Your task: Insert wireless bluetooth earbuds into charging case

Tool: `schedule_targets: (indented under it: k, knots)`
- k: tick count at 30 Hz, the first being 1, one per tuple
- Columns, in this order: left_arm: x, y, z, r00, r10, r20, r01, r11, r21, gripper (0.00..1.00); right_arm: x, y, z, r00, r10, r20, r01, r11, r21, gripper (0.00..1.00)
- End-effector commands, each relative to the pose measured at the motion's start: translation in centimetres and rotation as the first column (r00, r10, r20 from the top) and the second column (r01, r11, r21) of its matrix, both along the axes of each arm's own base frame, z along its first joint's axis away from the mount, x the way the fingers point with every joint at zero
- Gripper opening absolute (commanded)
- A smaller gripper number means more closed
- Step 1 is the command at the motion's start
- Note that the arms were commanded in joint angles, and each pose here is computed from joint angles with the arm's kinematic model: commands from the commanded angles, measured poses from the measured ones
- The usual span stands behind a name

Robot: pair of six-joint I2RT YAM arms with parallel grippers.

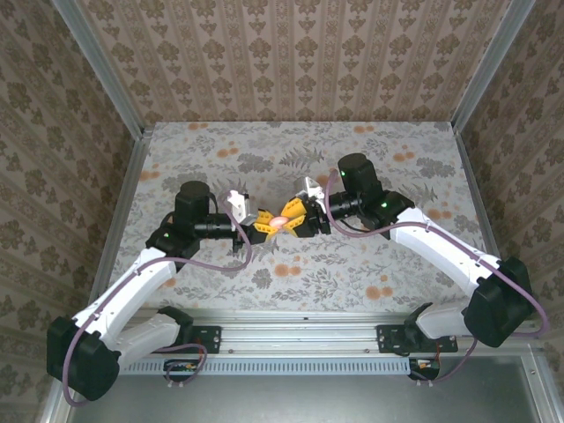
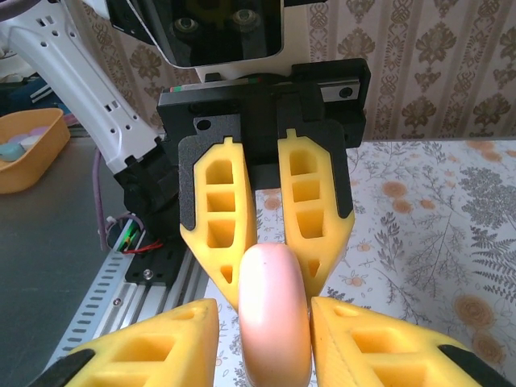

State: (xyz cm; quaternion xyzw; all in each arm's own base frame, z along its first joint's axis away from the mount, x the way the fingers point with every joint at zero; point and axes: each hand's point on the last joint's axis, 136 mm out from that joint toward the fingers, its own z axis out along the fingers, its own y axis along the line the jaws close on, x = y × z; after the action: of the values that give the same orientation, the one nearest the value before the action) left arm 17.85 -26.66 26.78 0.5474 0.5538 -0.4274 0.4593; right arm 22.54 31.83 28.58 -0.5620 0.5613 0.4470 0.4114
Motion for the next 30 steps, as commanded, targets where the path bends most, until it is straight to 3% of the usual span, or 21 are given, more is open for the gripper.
schedule_targets:
  k: [1, 11, 16, 19, 23, 26, 30]
  knots:
    - [-0.1, -0.1, 1.6, 0.999, -0.011, 0.05, 0.012, 1.0, -0.015, 0.18, -0.2, 0.3, 0.7, 1.0, 0.023, 0.018, -0.024, 1.0, 0.002, 0.34]
    - [-0.2, -0.1, 1.9, 0.998, -0.018, 0.056, 0.019, 1.0, -0.02, 0.18, -0.1, 0.5, 0.7, 0.999, 0.029, 0.019, -0.029, 1.0, 0.001, 0.33]
    - [-0.2, -0.2, 1.7, 0.999, -0.019, 0.051, 0.02, 1.0, -0.017, 0.18, -0.2, 0.6, 0.9, 0.999, 0.046, 0.013, -0.046, 0.999, 0.007, 0.15]
    - [-0.1, -0.2, 1.7, 0.999, -0.013, 0.051, 0.014, 1.0, -0.018, 0.27, -0.2, 0.7, 1.0, 0.999, 0.048, 0.015, -0.049, 0.999, 0.009, 0.12]
    - [0.0, -0.3, 1.7, 0.999, -0.007, 0.051, 0.008, 1.0, -0.022, 0.49, -0.3, 0.7, 1.3, 0.998, 0.053, 0.024, -0.054, 0.998, 0.017, 0.11]
    - [0.0, -0.3, 1.5, 0.999, -0.006, 0.045, 0.007, 1.0, -0.02, 0.5, -0.4, 0.6, 1.5, 0.998, 0.055, 0.029, -0.055, 0.998, 0.02, 0.11]
    - [0.0, -0.4, 1.4, 0.999, -0.009, 0.041, 0.009, 1.0, -0.02, 0.44, -0.5, 0.6, 1.7, 0.998, 0.059, 0.034, -0.06, 0.998, 0.026, 0.11]
